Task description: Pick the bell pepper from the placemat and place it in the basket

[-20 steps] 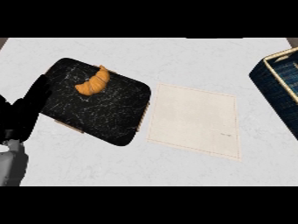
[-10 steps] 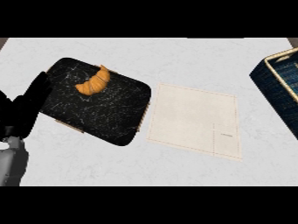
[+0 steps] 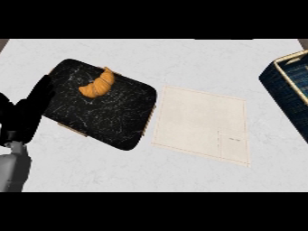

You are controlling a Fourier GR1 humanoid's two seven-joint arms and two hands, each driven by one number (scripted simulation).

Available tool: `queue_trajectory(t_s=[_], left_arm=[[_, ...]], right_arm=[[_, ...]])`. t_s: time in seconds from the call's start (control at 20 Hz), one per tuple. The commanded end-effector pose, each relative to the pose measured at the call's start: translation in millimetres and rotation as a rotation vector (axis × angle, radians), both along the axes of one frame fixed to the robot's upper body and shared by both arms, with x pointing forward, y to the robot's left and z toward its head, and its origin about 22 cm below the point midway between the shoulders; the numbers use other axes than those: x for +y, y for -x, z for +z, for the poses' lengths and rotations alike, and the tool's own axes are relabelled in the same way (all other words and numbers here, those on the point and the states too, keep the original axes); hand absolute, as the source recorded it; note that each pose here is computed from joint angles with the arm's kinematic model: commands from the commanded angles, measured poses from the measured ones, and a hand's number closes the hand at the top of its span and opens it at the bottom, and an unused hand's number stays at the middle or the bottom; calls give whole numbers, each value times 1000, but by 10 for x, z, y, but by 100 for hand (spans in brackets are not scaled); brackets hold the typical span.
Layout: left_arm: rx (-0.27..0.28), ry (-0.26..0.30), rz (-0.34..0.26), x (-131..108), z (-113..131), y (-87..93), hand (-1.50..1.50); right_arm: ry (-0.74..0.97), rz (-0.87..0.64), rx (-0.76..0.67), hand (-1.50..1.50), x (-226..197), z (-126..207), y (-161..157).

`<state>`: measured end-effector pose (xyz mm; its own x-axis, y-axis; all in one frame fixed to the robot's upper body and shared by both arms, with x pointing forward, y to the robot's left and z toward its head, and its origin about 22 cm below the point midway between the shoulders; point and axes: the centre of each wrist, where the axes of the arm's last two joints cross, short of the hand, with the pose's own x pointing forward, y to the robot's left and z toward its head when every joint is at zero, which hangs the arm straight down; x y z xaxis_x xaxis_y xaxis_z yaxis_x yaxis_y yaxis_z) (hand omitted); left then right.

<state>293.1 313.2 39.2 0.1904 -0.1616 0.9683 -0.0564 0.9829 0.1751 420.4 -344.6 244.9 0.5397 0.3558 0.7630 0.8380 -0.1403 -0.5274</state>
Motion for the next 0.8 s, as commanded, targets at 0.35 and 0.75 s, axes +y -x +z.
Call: queue_trajectory(t_s=[0.35,0.75], left_arm=[[16,-4,45,207,-12,104,0],[12,7,89,223,10,108,0]], right_arm=[[-86,-139,-451,-150,-272,288,721],[-174,-17,-330,-150,-33,45,1621]])
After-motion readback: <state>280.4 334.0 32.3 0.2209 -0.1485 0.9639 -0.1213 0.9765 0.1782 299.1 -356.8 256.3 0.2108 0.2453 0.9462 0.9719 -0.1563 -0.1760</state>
